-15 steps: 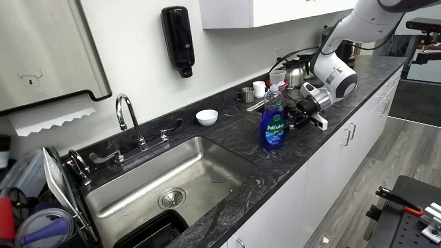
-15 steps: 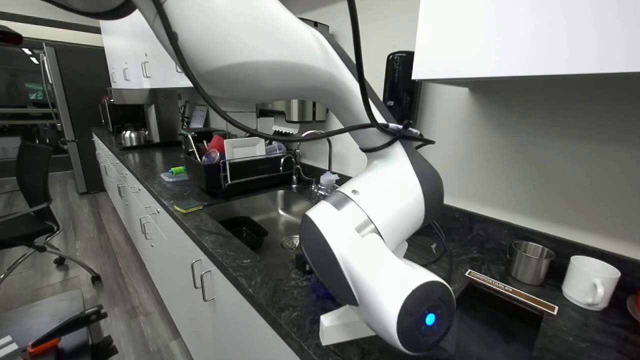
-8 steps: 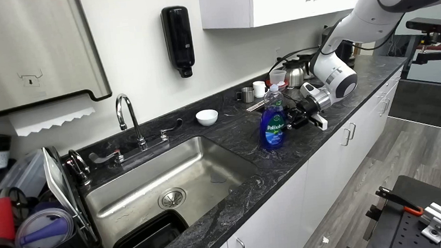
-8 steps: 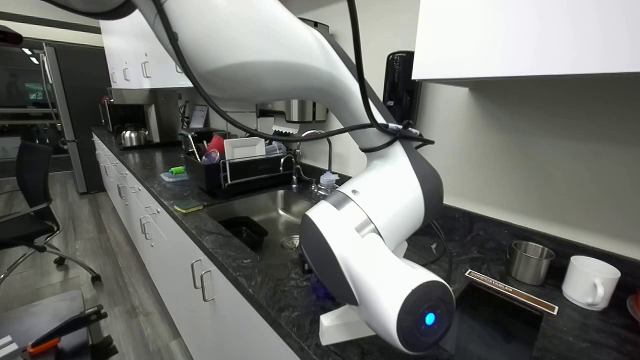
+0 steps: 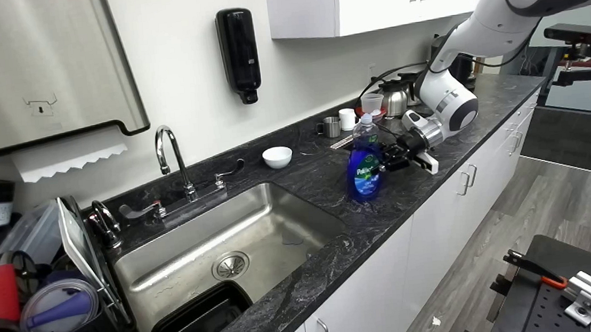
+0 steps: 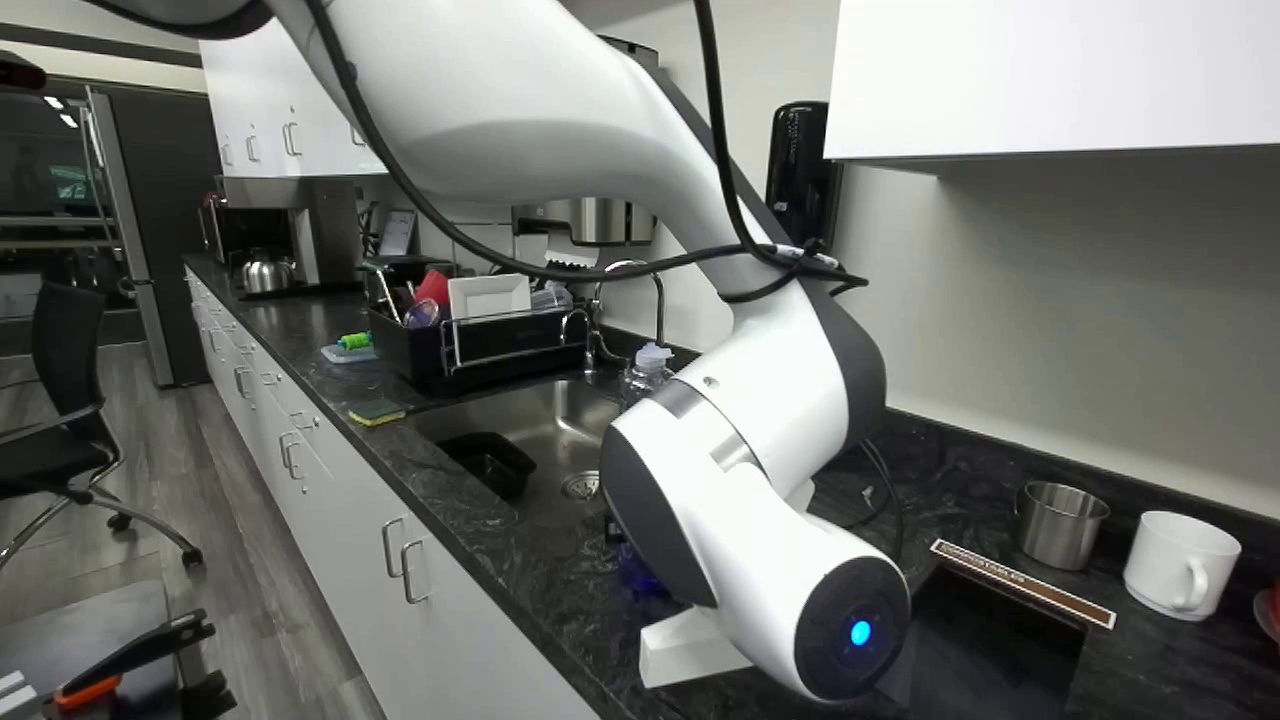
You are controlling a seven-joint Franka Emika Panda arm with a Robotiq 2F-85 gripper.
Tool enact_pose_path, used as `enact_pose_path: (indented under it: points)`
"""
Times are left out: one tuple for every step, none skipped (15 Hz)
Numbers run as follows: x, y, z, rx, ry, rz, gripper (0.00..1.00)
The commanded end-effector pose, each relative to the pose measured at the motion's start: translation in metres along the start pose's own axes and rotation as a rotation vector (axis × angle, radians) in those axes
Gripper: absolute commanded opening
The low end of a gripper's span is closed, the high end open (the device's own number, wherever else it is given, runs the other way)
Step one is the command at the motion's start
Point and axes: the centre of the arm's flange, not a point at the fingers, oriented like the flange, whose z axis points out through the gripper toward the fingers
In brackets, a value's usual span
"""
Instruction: Pour some of the soap in the sink
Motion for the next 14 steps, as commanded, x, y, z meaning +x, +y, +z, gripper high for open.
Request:
enact_pose_path:
  points:
    - [0.005,-0.006,0.008,0.027,-0.062,-0.021,0.14]
    - [0.009,-0.007,0.011,0.040,-0.080,-0.029,0.12]
    - [0.012,-0.007,0.014,0.053,-0.096,-0.037,0.11]
    - [0.017,-0.009,0.019,0.071,-0.116,-0.050,0.11]
    - [0.021,-0.010,0.024,0.090,-0.136,-0.062,0.11]
    - [0.027,-0.013,0.030,0.113,-0.159,-0.077,0.11]
    - [0.032,-0.014,0.035,0.135,-0.182,-0.094,0.11]
    - [0.037,-0.016,0.040,0.157,-0.206,-0.111,0.11]
    - [0.043,-0.017,0.044,0.175,-0.230,-0.128,0.11]
    - [0.048,-0.018,0.047,0.191,-0.252,-0.142,0.11]
    - [0.052,-0.019,0.051,0.204,-0.273,-0.157,0.11]
    - [0.056,-0.020,0.054,0.214,-0.290,-0.169,0.11]
    - [0.059,-0.021,0.056,0.224,-0.305,-0.179,0.11]
    - [0.062,-0.022,0.058,0.230,-0.318,-0.189,0.11]
